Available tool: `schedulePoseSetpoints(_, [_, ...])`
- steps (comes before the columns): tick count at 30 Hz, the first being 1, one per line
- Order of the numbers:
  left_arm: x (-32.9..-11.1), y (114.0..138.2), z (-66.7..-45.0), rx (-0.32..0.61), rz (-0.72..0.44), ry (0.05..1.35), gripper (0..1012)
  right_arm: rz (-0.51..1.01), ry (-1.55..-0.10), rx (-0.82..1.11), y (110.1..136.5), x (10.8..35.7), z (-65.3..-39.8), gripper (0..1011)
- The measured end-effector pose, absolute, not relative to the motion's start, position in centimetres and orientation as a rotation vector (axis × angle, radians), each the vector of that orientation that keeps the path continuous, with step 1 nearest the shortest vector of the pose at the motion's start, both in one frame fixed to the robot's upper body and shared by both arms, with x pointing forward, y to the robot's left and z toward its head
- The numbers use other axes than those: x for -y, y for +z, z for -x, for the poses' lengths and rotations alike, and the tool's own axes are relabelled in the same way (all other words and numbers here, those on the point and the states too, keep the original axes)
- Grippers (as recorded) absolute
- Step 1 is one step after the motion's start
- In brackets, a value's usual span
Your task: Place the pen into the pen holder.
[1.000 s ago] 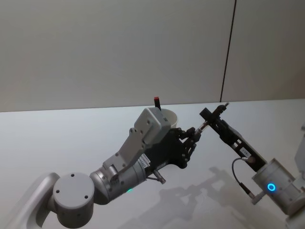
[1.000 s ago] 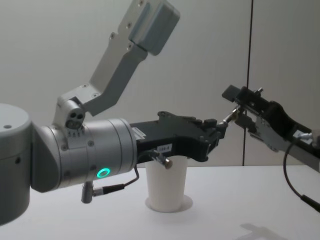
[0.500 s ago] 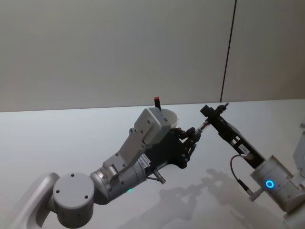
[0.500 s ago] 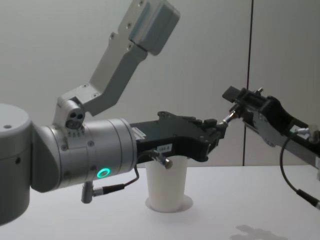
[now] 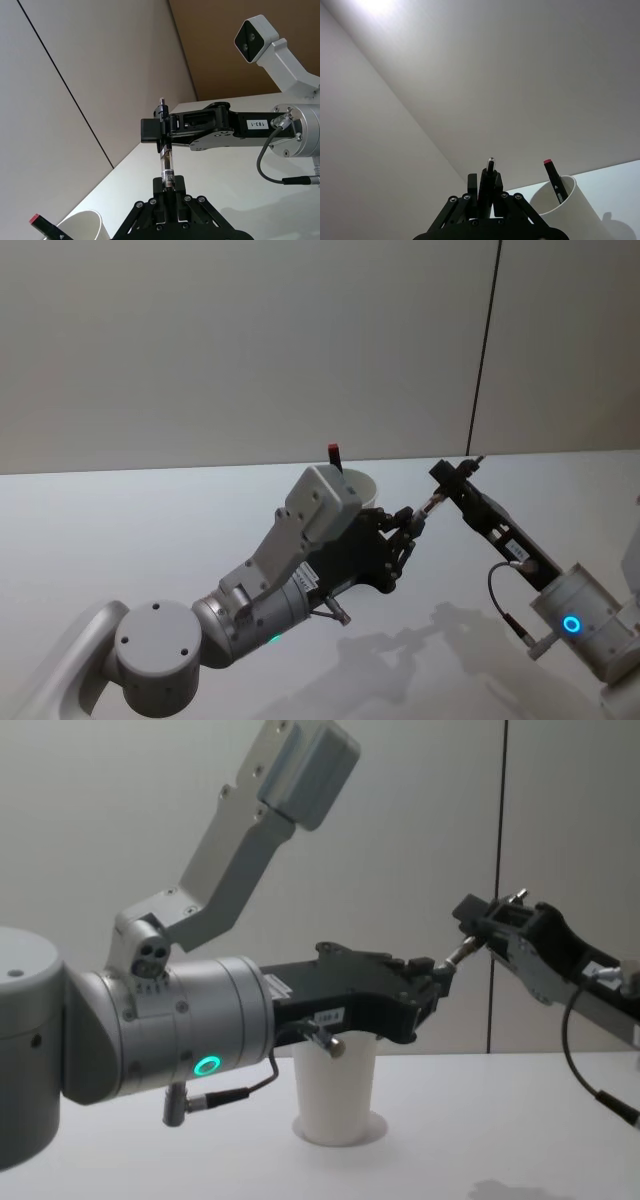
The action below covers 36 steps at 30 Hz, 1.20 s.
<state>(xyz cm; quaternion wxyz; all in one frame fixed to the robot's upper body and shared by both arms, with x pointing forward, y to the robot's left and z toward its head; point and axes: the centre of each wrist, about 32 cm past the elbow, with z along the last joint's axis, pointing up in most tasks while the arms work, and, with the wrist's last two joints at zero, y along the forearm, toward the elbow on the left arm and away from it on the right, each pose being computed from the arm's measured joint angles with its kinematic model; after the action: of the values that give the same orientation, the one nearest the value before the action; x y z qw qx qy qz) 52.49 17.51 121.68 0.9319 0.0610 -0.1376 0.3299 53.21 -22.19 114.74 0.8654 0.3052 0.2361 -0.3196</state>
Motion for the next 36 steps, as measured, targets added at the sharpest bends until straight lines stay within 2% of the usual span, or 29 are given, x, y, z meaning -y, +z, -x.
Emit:
schedulePoseSetpoints(17, [-17.54,121.68,-52.50,0.281,-0.125,0.676,157,-0.633,-0.678,-0.483,114.85,22.55,-53.09,148])
schedulePoseSetpoints(24, [-17.53,121.68,-52.50,0.281,-0.125,0.676,352,-0.631,-0.682,-0.481,114.82,22.68,-53.10,147])
schedulePoseSetpoints(25, [-17.53,121.68,-52.50,0.281,-0.125,0.676,409,-0.631,-0.682,-0.480,114.81,22.69,-53.10,148])
schedulePoseSetpoints(29, [-17.52,121.68,-52.50,0.281,-0.125,0.676,531,-0.630,-0.682,-0.480,114.76,22.72,-53.12,148])
schedulePoseSetpoints(31, [-17.52,121.68,-52.50,0.281,-0.125,0.675,567,-0.630,-0.682,-0.478,114.75,22.75,-53.14,148])
schedulePoseSetpoints(36, [-17.51,121.67,-52.49,0.281,-0.125,0.675,754,-0.622,-0.686,-0.463,114.81,22.85,-53.25,148])
